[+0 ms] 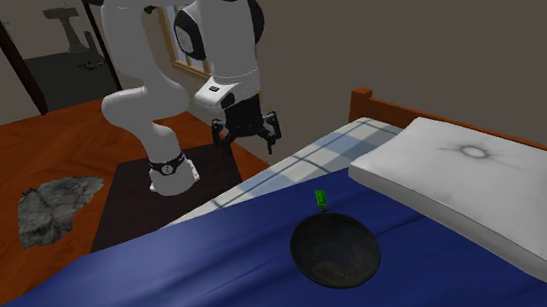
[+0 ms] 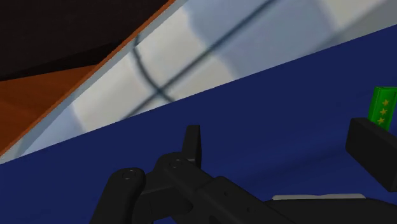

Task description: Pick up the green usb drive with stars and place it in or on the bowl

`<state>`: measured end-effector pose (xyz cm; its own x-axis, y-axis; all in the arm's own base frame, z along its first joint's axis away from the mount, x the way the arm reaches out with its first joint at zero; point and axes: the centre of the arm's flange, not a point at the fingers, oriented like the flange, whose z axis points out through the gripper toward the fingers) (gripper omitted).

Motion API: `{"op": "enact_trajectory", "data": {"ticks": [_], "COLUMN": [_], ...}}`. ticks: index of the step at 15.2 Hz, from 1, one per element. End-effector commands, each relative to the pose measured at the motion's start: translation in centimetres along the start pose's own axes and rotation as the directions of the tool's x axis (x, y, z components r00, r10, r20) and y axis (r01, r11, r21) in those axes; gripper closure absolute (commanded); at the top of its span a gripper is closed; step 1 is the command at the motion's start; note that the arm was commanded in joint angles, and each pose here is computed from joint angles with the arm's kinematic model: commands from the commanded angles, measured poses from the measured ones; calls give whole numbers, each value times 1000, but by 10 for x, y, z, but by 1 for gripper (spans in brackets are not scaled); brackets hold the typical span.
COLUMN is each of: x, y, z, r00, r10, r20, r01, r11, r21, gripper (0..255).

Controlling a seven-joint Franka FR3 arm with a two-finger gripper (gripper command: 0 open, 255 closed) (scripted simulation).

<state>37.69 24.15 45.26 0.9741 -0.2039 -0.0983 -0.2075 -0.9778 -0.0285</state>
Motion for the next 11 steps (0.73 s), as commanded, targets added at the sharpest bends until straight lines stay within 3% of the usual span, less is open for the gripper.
{"op": "enact_trajectory", "data": {"ticks": [1, 11], "x": [8, 48], "y": [-23, -135], "z": [11, 68], "r00": [1000, 997], "r10": [11, 58], "r20": [-8, -44], "r01": [-11, -59], "r11": [1000, 998], "r21": [-1, -15], "gripper": [0, 0]}}
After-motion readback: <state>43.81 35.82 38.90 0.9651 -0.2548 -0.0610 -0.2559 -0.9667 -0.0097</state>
